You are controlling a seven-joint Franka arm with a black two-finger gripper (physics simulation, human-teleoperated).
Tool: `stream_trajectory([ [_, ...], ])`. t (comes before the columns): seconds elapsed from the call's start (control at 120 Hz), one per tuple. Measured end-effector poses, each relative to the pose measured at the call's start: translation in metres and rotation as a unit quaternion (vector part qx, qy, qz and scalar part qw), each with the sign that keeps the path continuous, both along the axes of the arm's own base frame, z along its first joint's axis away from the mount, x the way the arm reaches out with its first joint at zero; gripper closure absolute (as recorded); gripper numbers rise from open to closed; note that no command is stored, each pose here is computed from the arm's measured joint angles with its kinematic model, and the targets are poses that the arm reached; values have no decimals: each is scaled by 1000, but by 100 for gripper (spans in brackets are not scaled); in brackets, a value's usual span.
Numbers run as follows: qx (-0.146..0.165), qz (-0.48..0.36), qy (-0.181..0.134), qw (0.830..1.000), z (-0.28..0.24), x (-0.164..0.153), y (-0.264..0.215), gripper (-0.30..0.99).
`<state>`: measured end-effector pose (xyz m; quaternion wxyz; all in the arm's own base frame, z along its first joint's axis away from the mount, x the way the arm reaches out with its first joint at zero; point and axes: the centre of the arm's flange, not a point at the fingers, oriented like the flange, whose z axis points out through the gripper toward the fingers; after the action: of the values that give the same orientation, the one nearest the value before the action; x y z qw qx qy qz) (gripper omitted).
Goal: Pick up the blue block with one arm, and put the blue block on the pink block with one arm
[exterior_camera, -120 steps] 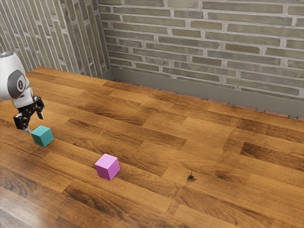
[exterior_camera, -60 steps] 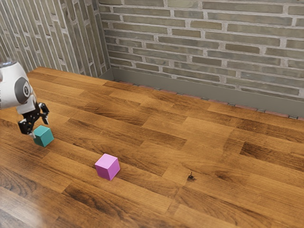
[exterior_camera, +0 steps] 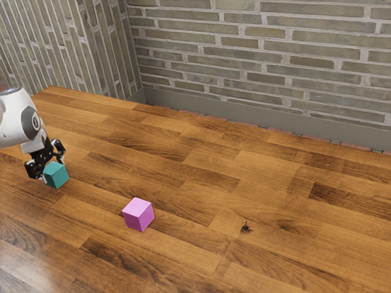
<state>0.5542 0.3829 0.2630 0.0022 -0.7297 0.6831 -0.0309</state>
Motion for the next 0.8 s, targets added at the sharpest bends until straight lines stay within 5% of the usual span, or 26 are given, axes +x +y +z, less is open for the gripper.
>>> stream_trajectory([
  [0.1, -3, -5, 0, 1000, -3, 0, 0, 1],
  [0.283, -8, -4, -7, 1000, 0, -3, 4, 28],
  [0.417, -9, -14, -40, 999, 64, -9, -12, 34],
  [0.558, -16, -67, -59, 996, 155, -29, -91, 35],
  [0.8, -2, -182, 3, 983, 187, -4, -264, 35],
])
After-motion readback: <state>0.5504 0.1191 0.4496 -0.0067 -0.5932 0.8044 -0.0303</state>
